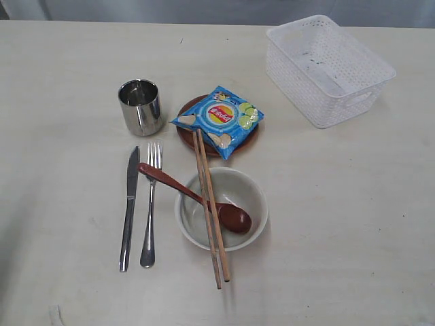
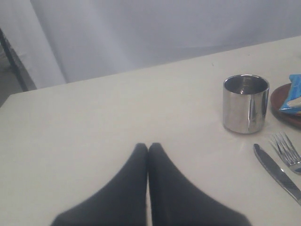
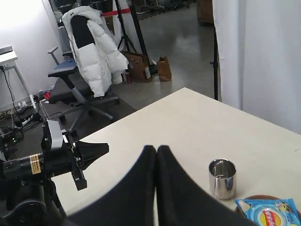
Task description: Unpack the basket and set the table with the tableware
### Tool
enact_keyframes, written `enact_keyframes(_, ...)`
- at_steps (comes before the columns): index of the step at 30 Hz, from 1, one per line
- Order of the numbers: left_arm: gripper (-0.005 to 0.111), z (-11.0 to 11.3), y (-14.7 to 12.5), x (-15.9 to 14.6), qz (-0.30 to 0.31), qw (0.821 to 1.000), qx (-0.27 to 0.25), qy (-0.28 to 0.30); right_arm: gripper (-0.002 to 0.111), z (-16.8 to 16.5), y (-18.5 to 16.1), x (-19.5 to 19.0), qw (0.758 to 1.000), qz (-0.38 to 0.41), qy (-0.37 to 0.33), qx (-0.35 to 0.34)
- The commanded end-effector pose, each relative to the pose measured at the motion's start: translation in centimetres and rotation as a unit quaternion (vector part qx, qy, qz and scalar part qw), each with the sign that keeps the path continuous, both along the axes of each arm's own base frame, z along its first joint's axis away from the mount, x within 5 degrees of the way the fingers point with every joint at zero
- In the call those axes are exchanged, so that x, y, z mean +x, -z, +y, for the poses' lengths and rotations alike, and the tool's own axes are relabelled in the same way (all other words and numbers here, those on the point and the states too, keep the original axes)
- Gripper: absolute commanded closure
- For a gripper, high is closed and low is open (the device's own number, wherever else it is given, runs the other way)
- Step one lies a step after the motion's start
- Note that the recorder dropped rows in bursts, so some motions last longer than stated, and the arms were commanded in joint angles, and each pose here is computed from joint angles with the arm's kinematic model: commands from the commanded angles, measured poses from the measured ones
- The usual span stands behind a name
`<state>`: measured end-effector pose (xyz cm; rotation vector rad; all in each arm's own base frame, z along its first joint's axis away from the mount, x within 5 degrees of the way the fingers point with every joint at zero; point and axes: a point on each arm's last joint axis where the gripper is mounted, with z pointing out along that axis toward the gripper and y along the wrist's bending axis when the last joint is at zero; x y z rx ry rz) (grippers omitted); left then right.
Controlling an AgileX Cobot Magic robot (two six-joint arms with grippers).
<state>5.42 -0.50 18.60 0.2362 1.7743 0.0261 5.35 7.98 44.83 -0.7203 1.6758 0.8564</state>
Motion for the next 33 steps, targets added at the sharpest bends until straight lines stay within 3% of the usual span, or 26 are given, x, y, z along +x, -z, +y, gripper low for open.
enact_keyframes(1, 0.107, 0.0, 0.0, 0.0, -0.004, 1.000, -0.006, -0.002, 0.109, -1.0, -0.4, -0.4, 0.999, -0.047, 0.024, 0.013)
enact_keyframes(11, 0.107, 0.0, 0.0, 0.0, -0.004, 1.000, -0.006, -0.002, 0.109, -2.7, 1.8, -0.7, 0.991, -0.103, 0.076, -0.033)
enact_keyframes(19, 0.107, 0.0, 0.0, 0.0, -0.004, 1.000, -0.006, -0.002, 0.109, -4.4, 3.4, -0.7, 0.977, -0.112, 0.172, -0.052)
enact_keyframes(26, 0.107, 0.0, 0.0, 0.0, -0.004, 1.000, -0.006, -0.002, 0.109, -6.1, 4.0, -1.7, 0.947, -0.186, 0.261, -0.029)
enact_keyframes(33, 0.107, 0.0, 0.0, 0.0, -0.004, 1.000, -0.006, -0.002, 0.109, -7.4, 5.9, -3.3, 0.897, -0.255, 0.360, -0.007)
